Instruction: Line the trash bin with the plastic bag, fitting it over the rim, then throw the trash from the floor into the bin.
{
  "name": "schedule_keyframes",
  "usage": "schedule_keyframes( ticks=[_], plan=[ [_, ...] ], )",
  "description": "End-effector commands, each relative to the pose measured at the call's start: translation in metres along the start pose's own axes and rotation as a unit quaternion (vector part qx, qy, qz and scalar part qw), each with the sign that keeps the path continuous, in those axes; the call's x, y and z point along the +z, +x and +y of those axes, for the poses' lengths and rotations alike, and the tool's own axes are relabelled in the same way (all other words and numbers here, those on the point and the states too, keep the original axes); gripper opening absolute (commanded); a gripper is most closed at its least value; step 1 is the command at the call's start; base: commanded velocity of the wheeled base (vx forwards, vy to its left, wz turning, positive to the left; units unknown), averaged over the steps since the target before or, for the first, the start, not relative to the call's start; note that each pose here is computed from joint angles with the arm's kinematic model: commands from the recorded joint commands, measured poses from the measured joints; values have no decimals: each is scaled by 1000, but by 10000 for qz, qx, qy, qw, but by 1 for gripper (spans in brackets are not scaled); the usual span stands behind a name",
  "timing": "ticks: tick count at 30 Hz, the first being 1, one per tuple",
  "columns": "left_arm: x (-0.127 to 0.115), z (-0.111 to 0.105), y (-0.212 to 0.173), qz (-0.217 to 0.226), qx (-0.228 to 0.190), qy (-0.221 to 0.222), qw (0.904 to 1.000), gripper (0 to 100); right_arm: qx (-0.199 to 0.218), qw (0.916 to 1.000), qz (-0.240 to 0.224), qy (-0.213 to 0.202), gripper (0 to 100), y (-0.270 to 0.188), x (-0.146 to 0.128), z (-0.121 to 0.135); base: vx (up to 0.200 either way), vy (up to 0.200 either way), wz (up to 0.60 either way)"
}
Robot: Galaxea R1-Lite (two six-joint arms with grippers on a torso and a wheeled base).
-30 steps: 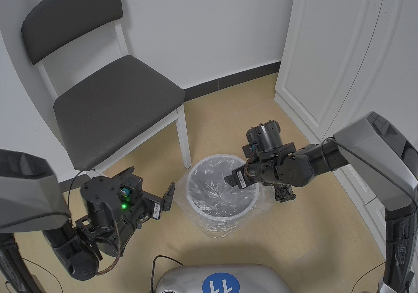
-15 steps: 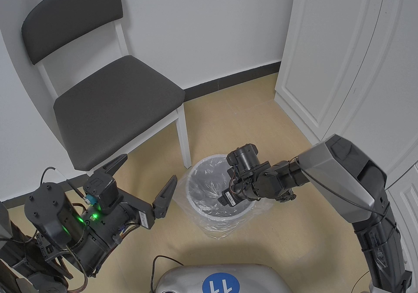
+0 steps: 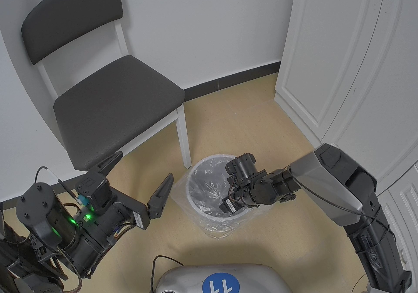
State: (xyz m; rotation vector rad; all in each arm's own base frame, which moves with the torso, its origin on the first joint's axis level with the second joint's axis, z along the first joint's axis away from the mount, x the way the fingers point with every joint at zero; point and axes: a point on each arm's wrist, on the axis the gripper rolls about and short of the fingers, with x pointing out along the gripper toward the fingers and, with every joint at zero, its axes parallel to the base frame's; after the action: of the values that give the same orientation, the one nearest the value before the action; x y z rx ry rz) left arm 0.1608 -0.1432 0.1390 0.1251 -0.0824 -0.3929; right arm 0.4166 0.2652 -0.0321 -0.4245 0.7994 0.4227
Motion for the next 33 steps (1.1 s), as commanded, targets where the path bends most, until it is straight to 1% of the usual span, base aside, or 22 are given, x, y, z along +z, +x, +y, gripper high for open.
schedule_keyframes(
  ticks=[1,3,9,12,13,16,29,33],
  plan=[
    [-2,-1,0,49,-12,19,10000,100,48,9999,132,-84,100,-7,-7,7,0,0,0],
    [-2,-1,-1,47,-27,18,10000,100,59,9998,144,-99,100,-10,-8,8,0,0,0],
    [-4,-2,0,80,-48,31,10000,100,-204,9992,271,-195,100,-22,-16,16,0,0,0],
    [-4,-2,-1,87,-49,34,9999,100,-206,9993,231,-206,100,-22,-17,17,0,0,0],
    [-4,-2,-1,93,-58,36,9999,100,-206,9995,106,-218,100,-24,-19,20,0,0,0],
    [-4,-2,-1,93,-58,36,9999,100,-192,9995,40,-250,100,-28,-21,22,0,0,0],
    [-4,-2,-2,86,-56,34,9999,100,-88,9990,159,-417,100,-53,-30,32,0,0,0],
    [-4,-2,-2,86,-56,34,9999,100,-88,9991,37,-415,100,-54,-35,33,0,0,0]
  ],
)
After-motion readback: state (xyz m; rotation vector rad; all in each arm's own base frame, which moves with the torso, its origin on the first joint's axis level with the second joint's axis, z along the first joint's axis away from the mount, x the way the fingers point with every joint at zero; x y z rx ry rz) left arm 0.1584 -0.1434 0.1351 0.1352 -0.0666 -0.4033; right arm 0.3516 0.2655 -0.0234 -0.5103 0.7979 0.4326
